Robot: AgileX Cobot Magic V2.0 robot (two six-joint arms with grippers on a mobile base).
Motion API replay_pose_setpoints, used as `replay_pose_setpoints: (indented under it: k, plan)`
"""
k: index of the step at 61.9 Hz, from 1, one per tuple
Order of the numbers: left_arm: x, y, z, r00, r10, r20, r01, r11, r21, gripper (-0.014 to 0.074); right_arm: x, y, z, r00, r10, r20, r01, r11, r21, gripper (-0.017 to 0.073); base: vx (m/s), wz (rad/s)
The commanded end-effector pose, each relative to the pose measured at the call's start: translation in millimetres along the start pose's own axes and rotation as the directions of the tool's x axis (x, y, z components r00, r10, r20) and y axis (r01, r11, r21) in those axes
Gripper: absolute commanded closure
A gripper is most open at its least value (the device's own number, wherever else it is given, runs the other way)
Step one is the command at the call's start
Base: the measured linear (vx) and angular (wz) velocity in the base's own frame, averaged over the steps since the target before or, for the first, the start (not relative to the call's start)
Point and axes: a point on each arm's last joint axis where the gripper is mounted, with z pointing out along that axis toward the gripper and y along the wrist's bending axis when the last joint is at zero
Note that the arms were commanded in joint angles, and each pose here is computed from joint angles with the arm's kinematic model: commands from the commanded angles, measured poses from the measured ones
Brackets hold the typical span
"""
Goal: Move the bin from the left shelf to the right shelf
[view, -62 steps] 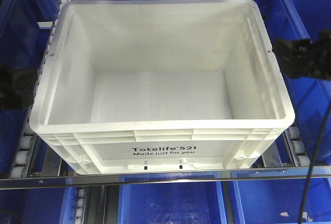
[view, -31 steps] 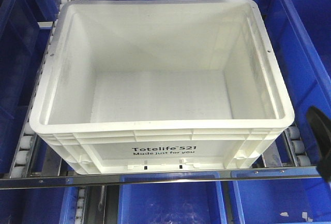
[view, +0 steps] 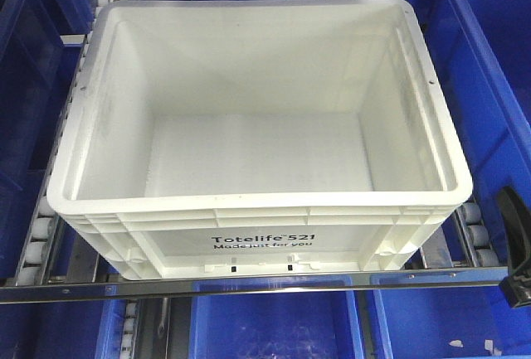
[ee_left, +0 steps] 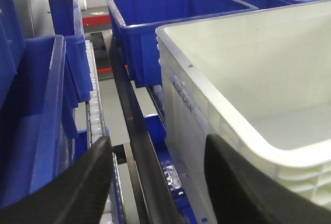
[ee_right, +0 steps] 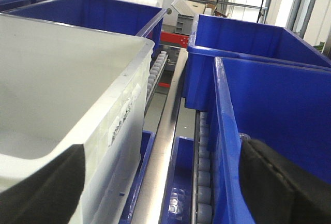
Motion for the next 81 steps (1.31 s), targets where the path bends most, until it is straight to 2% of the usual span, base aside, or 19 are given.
replay_pose_setpoints:
  k: [1,18,24,27,31,38,40,44,81]
  plan:
    - [-16.4,2.1,0.3,0.993,-0.005,0.117,0.007,1.000,-0.016,0.0204,-14.9,-4.5,3.6,0.996,-0.019,0.087,0.016,0.999,0.040,-0.0031,0.00,0.00]
    - [-16.4,2.1,0.3,0.993,-0.014,0.117,0.016,1.000,-0.015,0.0204,-15.4,-4.8,4.0,0.996,-0.011,0.092,0.007,0.999,0.042,-0.0029,0.00,0.00]
    - [-16.4,2.1,0.3,0.993,-0.013,0.117,0.015,1.000,-0.015,0.0216,-15.5,-4.8,4.0,0.996,-0.013,0.093,0.009,0.999,0.043,0.0014,0.00,0.00]
    - [-16.3,2.1,0.3,0.993,-0.013,0.116,0.015,1.000,-0.015,0.0251,-15.5,-4.8,4.0,0.996,-0.016,0.093,0.012,0.999,0.043,0.0073,0.00,0.00]
    - [-16.3,2.1,0.3,0.993,-0.013,0.116,0.015,1.000,-0.015,0.0351,-15.6,-4.9,4.0,0.995,-0.016,0.094,0.012,0.999,0.043,0.0207,0.00,0.00]
    - [-16.3,2.1,0.3,0.993,-0.015,0.116,0.017,1.000,-0.014,0.0587,-16.1,-5.0,3.9,0.995,-0.014,0.100,0.009,0.999,0.045,0.0501,0.00,0.00]
    - [-16.4,2.1,0.3,0.993,-0.016,0.117,0.018,1.000,-0.015,0.0604,-16.2,-5.1,3.9,0.995,-0.009,0.101,0.004,0.999,0.045,0.0576,0.00,0.00]
    - [-16.5,2.1,0.3,0.993,-0.021,0.118,0.023,1.000,-0.014,0.0603,-15.9,-5.0,4.0,0.995,0.017,0.099,-0.022,0.999,0.042,0.0571,0.00,0.00]
    - [-16.3,2.1,0.3,0.993,-0.020,0.116,0.022,1.000,-0.014,0.0603,-15.8,-5.0,4.0,0.995,0.013,0.098,-0.017,0.999,0.042,0.0566,0.00,0.00]
